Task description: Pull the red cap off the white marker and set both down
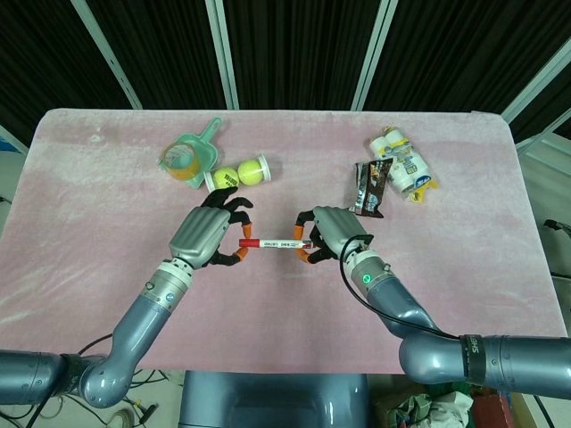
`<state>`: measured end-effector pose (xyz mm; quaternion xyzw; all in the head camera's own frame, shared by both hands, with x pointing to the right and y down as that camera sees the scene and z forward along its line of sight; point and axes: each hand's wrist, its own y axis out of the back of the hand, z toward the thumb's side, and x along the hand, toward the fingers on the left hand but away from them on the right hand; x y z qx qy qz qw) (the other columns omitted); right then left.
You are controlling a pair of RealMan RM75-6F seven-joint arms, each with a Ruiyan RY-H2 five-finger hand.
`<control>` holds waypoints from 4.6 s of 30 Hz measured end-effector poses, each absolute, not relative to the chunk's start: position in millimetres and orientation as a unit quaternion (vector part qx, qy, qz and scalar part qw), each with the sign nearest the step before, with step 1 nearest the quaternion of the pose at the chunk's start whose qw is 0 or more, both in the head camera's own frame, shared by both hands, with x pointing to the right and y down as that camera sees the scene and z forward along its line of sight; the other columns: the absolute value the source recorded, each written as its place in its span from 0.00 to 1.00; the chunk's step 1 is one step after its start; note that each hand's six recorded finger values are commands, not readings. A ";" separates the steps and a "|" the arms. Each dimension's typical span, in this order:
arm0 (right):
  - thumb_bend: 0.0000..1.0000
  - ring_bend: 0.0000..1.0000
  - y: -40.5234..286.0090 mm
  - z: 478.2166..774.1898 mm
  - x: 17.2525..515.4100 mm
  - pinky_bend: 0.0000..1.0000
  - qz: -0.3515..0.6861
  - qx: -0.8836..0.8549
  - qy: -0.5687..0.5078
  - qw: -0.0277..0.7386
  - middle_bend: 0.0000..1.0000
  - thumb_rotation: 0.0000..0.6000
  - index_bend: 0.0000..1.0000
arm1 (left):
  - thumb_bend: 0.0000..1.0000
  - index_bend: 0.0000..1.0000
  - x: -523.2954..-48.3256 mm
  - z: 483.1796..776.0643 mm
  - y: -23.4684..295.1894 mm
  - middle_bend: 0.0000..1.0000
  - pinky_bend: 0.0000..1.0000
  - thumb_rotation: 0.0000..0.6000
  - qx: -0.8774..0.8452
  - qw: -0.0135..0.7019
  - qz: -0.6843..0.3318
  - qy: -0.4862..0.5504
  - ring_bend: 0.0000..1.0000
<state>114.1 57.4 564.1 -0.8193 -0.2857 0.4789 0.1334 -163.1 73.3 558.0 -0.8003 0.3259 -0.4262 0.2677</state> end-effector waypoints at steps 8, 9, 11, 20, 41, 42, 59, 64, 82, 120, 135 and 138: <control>0.42 1.00 57.0 563.7 115.4 0.96 0.479 -0.819 -0.287 0.132 1.00 1.00 0.81 | 0.38 0.55 -161.1 560.4 73.2 0.22 0.06 1.00 -0.800 0.267 -0.427 0.327 0.00; 0.43 1.00 57.2 563.5 115.6 0.96 0.478 -0.820 -0.287 0.131 1.00 1.00 0.81 | 0.38 0.55 -160.3 560.5 73.5 0.22 0.06 1.00 -0.800 0.266 -0.426 0.327 0.00; 0.44 1.00 57.7 563.4 115.8 0.96 0.478 -0.820 -0.286 0.130 1.00 1.00 0.81 | 0.38 0.55 -158.0 560.8 74.6 0.22 0.06 1.00 -0.803 0.263 -0.424 0.326 0.00; 0.44 1.00 58.2 562.9 116.8 0.96 0.476 -0.822 -0.285 0.130 1.00 1.00 0.81 | 0.40 0.56 -156.3 558.4 75.2 0.22 0.06 1.00 -0.805 0.262 -0.420 0.327 0.00; 0.45 1.00 58.1 567.0 126.4 0.96 0.486 -0.816 -0.282 0.134 1.00 1.00 0.82 | 0.41 0.57 -168.4 555.2 72.9 0.23 0.06 1.00 -0.795 0.266 -0.433 0.330 0.00; 0.45 1.00 58.0 567.1 127.1 0.96 0.486 -0.816 -0.282 0.134 1.00 1.00 0.82 | 0.41 0.57 -169.2 555.1 72.9 0.23 0.06 1.00 -0.795 0.266 -0.434 0.330 0.00; 0.45 1.00 49.3 567.2 196.1 0.96 0.538 -0.768 -0.299 0.177 1.00 1.00 0.82 | 0.41 0.55 -226.3 546.9 74.7 0.23 0.06 1.00 -0.786 0.272 -0.439 0.340 0.00; 0.45 1.00 58.5 570.5 222.0 0.96 0.547 -0.760 -0.305 0.175 1.00 1.00 0.82 | 0.41 0.55 -258.4 564.7 74.2 0.23 0.06 1.00 -0.797 0.246 -0.425 0.352 0.00; 0.45 1.00 91.9 626.9 236.9 0.96 0.544 -0.764 -0.306 0.163 1.00 1.00 0.82 | 0.39 0.50 -320.4 693.7 84.9 0.19 0.05 1.00 -0.798 0.157 -0.460 0.356 0.00; 0.36 1.00 109.5 702.2 224.6 0.96 0.566 -0.747 -0.307 0.167 1.00 1.00 0.82 | 0.18 0.18 -301.1 561.6 87.9 0.12 0.00 1.00 -0.781 0.321 -0.399 0.357 0.00; 0.27 1.00 127.3 727.0 226.0 0.95 0.593 -0.737 -0.281 0.163 1.00 1.00 0.64 | 0.18 0.18 -305.9 552.5 88.6 0.12 0.00 1.00 -0.766 0.341 -0.397 0.374 0.00; 0.22 1.00 128.8 728.6 228.3 0.95 0.600 -0.734 -0.274 0.161 1.00 1.00 0.46 | 0.18 0.18 -305.6 553.2 89.4 0.12 0.00 1.00 -0.766 0.343 -0.397 0.372 0.00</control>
